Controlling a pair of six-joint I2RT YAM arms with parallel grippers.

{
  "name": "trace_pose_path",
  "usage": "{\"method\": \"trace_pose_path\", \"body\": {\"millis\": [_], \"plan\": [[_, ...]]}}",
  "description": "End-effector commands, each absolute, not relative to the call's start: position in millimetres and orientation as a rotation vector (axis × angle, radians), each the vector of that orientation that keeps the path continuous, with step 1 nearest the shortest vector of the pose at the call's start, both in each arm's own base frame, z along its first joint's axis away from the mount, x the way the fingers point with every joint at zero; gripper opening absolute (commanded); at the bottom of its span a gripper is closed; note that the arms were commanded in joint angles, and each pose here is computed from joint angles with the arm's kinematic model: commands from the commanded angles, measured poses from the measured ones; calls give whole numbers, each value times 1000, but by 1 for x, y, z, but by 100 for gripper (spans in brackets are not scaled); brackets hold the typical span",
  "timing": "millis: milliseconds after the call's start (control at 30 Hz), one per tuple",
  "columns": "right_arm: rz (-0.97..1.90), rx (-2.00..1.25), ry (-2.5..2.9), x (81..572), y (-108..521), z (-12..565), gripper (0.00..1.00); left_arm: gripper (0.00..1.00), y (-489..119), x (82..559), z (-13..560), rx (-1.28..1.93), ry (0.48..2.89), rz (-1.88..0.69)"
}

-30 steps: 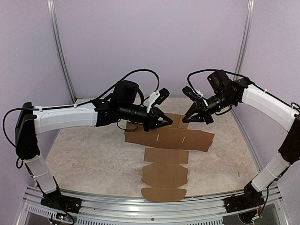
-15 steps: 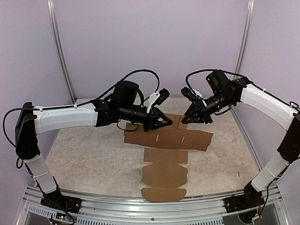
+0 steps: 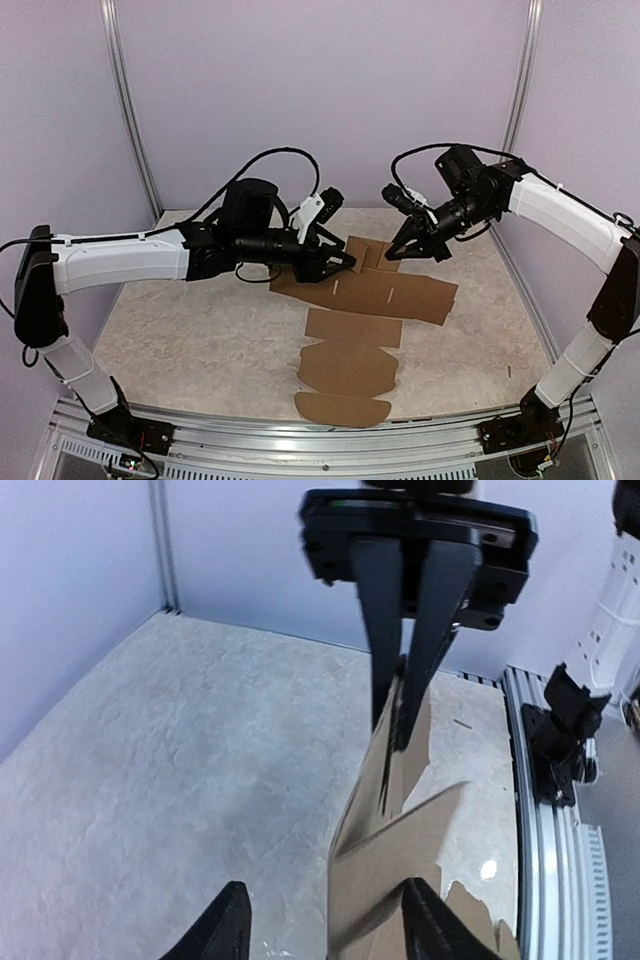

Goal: Fold the paper box

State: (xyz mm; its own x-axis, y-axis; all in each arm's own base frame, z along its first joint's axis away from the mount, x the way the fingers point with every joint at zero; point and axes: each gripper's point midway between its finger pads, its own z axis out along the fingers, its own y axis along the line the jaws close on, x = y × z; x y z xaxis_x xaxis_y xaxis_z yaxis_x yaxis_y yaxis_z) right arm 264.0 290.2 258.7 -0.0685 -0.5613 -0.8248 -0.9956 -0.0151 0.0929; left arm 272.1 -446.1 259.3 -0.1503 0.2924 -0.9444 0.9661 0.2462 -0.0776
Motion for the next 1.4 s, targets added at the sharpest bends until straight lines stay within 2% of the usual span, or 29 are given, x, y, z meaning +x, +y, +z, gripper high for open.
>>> {"method": "trace_pose_path", "body": {"millis": [0, 67, 267, 333, 433, 533, 633, 800, 1100, 1233, 1367], "plan": [[956, -1583, 1681, 276, 283, 278, 0, 60, -382, 284, 312, 898, 1559, -731], [970, -1548, 1679, 284, 278, 286, 0, 64, -353, 279, 305, 800, 1607, -697], [1020, -1474, 1682, 297, 271, 303, 0, 64, -281, 259, 258, 536, 1758, -657], [1036, -1466, 1672, 297, 271, 306, 0, 60, -262, 255, 237, 450, 1792, -656], [1056, -1467, 1657, 295, 272, 309, 0, 50, -244, 257, 212, 355, 1830, -691], [1061, -1467, 1647, 293, 272, 311, 0, 47, -236, 268, 204, 275, 1833, -800], [1062, -1462, 1654, 294, 272, 309, 0, 47, -249, 274, 197, 289, 1848, -916], [1026, -1411, 1722, 307, 272, 297, 0, 57, -303, 258, 207, 496, 1773, -1188], [1034, -1398, 1731, 311, 275, 299, 0, 60, -367, 278, 198, 551, 1798, -1222], [1026, -1395, 1738, 310, 273, 298, 0, 55, -375, 286, 192, 552, 1805, -1211], [1020, -1390, 1743, 310, 273, 298, 0, 39, -380, 287, 190, 564, 1800, -1213]]}}
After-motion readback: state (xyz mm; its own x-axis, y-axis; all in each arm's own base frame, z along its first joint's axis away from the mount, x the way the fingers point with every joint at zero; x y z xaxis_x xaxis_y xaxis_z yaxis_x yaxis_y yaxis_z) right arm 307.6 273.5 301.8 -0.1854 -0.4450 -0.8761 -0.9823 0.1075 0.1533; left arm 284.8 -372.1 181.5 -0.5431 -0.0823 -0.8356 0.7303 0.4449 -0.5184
